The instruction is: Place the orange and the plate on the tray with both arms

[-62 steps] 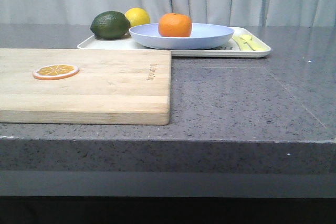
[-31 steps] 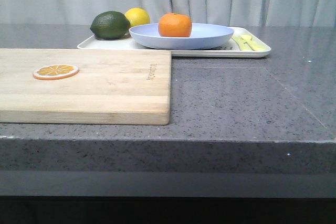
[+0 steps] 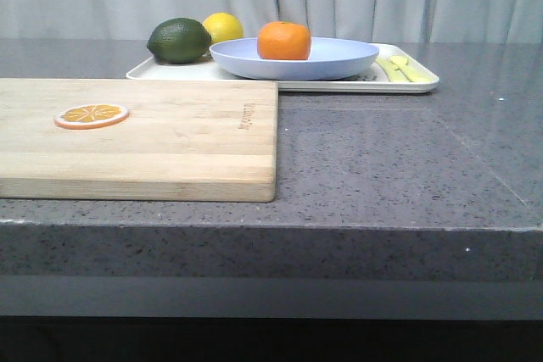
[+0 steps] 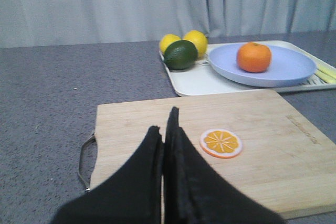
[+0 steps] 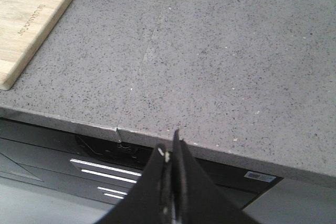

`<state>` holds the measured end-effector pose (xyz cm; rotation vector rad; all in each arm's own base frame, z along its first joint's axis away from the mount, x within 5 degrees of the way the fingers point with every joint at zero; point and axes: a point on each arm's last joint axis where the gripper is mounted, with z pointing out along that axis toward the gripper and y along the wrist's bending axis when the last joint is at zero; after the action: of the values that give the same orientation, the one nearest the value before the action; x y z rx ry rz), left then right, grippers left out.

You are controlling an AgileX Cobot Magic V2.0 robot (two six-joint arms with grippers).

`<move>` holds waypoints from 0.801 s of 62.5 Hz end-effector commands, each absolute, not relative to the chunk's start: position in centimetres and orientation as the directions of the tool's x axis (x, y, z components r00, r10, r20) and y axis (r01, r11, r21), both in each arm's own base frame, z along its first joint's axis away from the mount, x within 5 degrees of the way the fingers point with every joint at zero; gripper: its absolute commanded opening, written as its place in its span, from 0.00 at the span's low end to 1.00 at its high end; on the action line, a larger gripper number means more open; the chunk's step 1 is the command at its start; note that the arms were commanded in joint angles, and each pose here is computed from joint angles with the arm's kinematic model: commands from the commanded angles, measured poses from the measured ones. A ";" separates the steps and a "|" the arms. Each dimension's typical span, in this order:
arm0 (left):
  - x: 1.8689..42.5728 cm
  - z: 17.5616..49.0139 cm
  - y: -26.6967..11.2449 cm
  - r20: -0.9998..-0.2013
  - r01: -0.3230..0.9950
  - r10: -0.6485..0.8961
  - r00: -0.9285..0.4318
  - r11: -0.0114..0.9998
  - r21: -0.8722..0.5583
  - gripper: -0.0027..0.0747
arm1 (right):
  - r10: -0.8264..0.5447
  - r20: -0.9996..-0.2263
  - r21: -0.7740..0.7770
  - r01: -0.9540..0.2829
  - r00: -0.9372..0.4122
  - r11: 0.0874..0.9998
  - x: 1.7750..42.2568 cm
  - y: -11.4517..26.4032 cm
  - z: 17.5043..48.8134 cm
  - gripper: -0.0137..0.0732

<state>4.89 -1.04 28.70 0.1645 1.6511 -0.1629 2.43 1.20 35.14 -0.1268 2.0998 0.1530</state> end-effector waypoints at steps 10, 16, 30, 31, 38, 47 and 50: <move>4.8 24.4 -0.6 -0.992 0.128 -0.100 0.082 0.988 -0.089 0.01 | -0.014 -0.898 0.060 -0.153 -0.441 0.986 2.7 1.2 36.3 0.02; 5.0 22.9 -0.6 -0.988 0.131 -0.110 0.112 0.987 -0.095 0.01 | -0.014 -0.898 0.060 -0.153 -0.441 0.986 2.7 1.2 36.3 0.02; 5.5 21.1 -0.6 -0.982 0.136 -0.118 0.146 0.986 -0.098 0.01 | -0.014 -0.897 0.060 -0.153 -0.442 0.986 2.7 1.2 36.2 0.02; 5.5 21.1 -0.6 -0.982 0.136 -0.118 0.146 0.986 -0.098 0.01 | -0.014 -0.897 0.060 -0.153 -0.442 0.986 2.7 1.2 36.2 0.02; 5.4 21.2 -0.6 -0.980 0.136 -0.119 0.157 0.986 -0.098 0.01 | -0.014 -0.897 0.060 -0.153 -0.442 0.986 2.7 1.2 36.2 0.02; 5.4 21.2 -0.6 -0.981 0.136 -0.119 0.155 0.986 -0.098 0.01 | -0.014 -0.897 0.060 -0.153 -0.442 0.986 2.7 1.2 36.2 0.02; 5.4 21.2 -0.6 -0.981 0.136 -0.119 0.155 0.986 -0.098 0.01 | -0.014 -0.897 0.060 -0.153 -0.442 0.986 2.7 1.2 36.2 0.02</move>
<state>5.57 -0.67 21.14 0.0226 1.4835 -0.1705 2.43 1.21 35.14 -0.1268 2.0998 0.1540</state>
